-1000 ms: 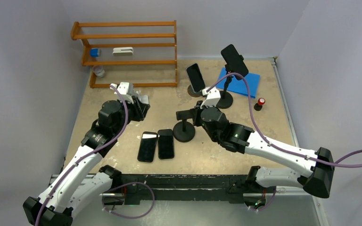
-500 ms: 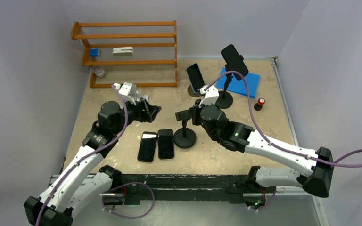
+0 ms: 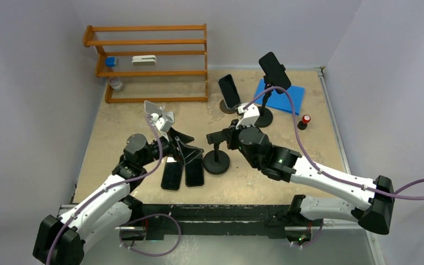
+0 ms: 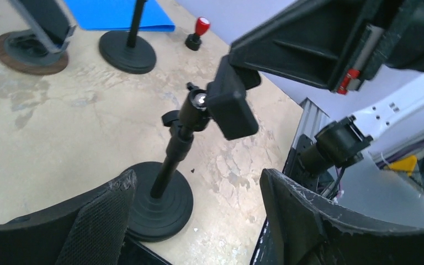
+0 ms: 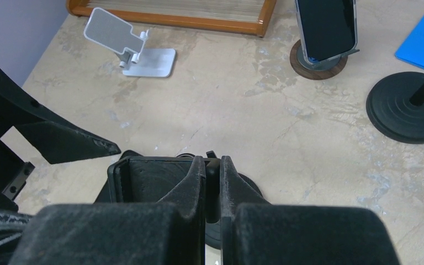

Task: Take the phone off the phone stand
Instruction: Move the phone stand to the center of the board.

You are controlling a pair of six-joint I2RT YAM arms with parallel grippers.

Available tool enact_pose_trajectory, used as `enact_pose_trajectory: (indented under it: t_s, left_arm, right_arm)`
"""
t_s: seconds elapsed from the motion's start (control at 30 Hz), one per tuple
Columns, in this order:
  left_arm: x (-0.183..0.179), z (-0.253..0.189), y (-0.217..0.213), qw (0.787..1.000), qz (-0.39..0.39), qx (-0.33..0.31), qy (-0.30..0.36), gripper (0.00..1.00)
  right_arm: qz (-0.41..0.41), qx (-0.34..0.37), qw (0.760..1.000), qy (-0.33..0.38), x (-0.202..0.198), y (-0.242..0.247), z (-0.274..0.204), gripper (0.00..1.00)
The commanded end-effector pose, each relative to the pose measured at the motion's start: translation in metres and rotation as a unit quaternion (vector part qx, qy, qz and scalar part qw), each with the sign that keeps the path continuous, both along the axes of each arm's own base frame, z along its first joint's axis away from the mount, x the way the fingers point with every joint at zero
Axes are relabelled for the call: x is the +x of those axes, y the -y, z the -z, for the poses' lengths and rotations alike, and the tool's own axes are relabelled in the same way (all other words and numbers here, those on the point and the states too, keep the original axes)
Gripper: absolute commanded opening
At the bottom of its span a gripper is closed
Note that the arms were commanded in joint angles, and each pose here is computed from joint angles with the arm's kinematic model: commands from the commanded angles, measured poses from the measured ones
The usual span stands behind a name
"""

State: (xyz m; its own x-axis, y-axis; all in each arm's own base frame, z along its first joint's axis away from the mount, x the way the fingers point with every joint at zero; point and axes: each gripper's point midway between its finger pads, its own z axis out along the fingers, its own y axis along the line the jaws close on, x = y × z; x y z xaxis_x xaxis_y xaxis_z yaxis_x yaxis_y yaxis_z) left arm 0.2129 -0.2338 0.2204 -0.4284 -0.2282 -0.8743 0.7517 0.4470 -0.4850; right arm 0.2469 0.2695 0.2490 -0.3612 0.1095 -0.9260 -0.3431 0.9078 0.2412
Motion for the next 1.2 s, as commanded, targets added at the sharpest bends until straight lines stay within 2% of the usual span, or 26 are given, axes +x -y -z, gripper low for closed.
enact_pose_trajectory:
  t_s: [0.0, 0.3, 0.43, 0.7, 0.93, 1.17]
  left_arm:
    - [-0.013, -0.025, 0.018, 0.99, 0.06, -0.001, 0.131, 0.79]
    - [0.005, 0.005, 0.053, 0.973, 0.12, 0.033, 0.193, 0.76]
    - [0.009, 0.003, 0.067, 0.96, 0.135, 0.027, 0.246, 0.76]
    - [0.02, -0.004, 0.084, 0.949, 0.139, 0.007, 0.283, 0.71]
    - [0.026, 0.011, 0.093, 0.952, 0.143, 0.01, 0.27, 0.54]
    - [0.028, 0.01, 0.096, 0.953, 0.136, 0.001, 0.269, 0.3]
  right_arm:
    - [0.0, 0.07, 0.997, 0.028, -0.002, -0.001, -0.032, 0.0]
    - [-0.014, 0.073, 0.997, 0.029, -0.008, 0.002, -0.03, 0.0]
    - [-0.017, 0.079, 0.996, 0.034, -0.01, 0.004, -0.034, 0.0]
    - [-0.02, 0.082, 0.996, 0.036, -0.011, 0.004, -0.033, 0.0]
    - [-0.021, 0.086, 0.995, 0.037, -0.013, 0.005, -0.033, 0.0]
    - [-0.025, 0.087, 0.995, 0.035, -0.014, 0.005, -0.032, 0.0]
